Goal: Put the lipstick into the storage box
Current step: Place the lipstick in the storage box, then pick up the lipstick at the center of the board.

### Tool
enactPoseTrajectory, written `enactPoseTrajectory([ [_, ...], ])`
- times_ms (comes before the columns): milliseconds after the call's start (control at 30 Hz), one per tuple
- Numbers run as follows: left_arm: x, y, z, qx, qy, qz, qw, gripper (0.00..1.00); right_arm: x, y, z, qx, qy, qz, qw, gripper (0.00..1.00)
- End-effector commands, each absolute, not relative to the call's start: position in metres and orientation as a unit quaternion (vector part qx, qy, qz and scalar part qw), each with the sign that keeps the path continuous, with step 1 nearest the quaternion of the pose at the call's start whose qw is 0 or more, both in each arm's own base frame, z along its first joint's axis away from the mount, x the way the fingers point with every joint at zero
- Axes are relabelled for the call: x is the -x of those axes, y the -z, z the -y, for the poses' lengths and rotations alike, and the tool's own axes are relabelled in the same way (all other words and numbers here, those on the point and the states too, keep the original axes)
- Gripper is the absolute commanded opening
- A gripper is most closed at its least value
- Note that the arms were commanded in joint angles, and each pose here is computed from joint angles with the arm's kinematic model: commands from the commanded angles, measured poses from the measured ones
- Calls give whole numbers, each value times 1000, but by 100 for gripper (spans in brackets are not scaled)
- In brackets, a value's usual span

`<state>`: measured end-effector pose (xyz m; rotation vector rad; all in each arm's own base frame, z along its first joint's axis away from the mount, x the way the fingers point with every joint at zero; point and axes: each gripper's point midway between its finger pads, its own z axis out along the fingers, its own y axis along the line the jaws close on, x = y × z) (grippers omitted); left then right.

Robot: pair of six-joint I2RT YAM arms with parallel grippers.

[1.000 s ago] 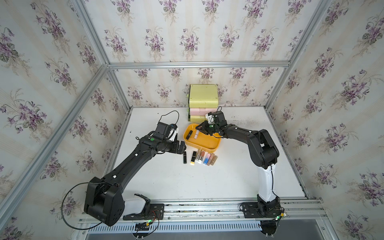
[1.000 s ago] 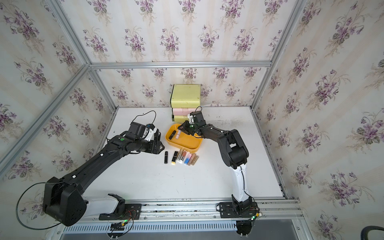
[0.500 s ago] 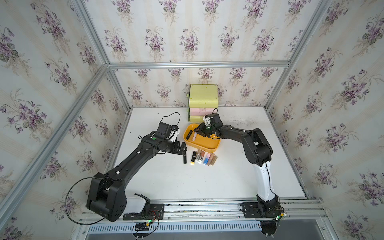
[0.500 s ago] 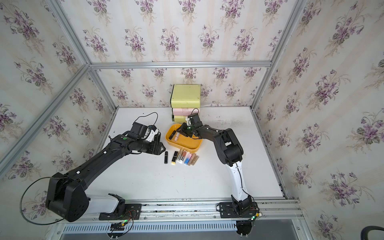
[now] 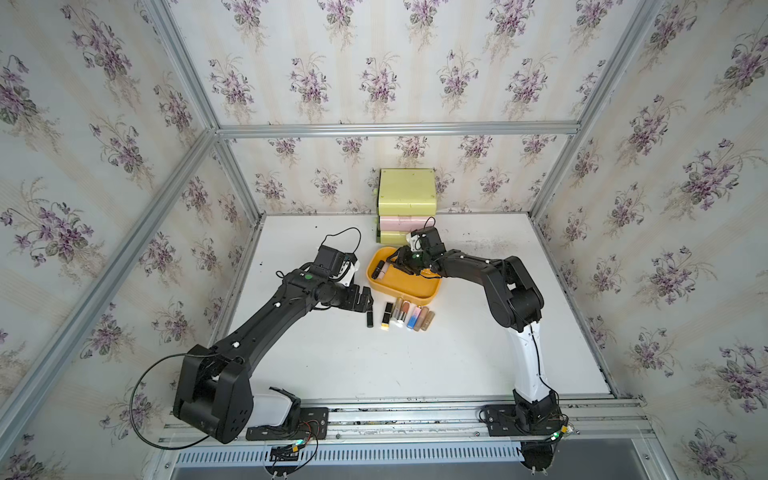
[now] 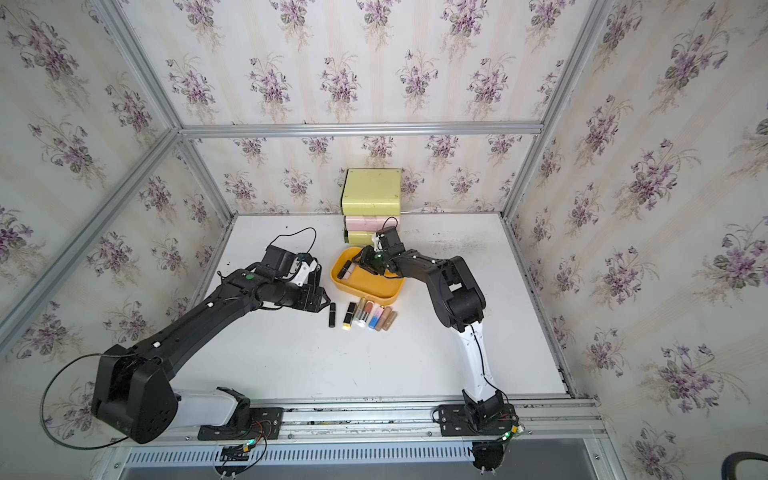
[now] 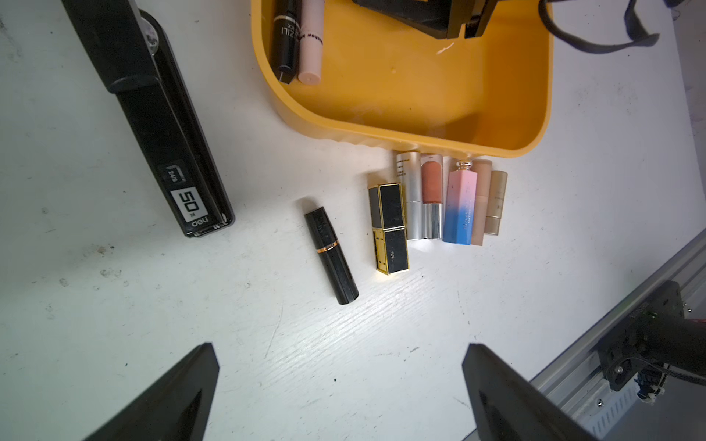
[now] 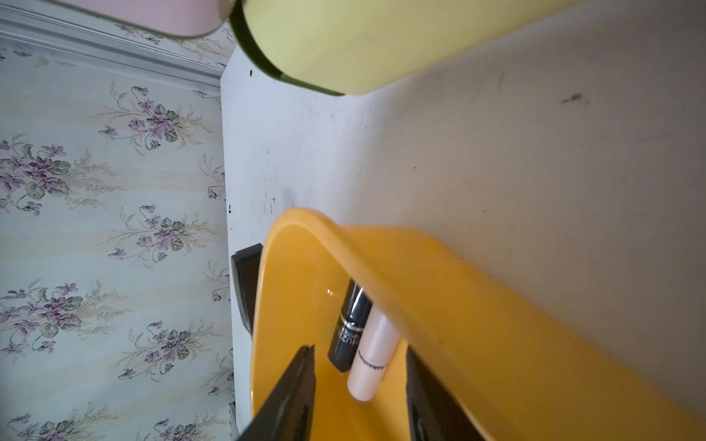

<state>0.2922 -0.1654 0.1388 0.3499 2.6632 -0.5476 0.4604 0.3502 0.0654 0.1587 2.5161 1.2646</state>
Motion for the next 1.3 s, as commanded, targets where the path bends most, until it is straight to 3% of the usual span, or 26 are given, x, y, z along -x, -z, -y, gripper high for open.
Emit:
enactPoseTrajectory([
  [0, -292, -140, 167, -129, 198, -951, 198, 100, -461, -94, -351, -43, -456, -870, 184, 44],
  [267, -289, -137, 166, -112, 199, -955, 190, 100, -437, -155, -340, -3, -459, -860, 225, 45],
  [600, -273, -105, 175, -101, 181, -967, 150, 100, -371, -228, -297, 91, -410, -854, 306, 49],
  [967, -281, -69, 179, -93, 120, -983, 98, 98, -318, -226, -252, 108, -364, -867, 322, 51],
  [1267, -289, -54, 183, -95, 73, -990, 81, 87, -312, -216, -253, 107, -396, -860, 303, 50],
])
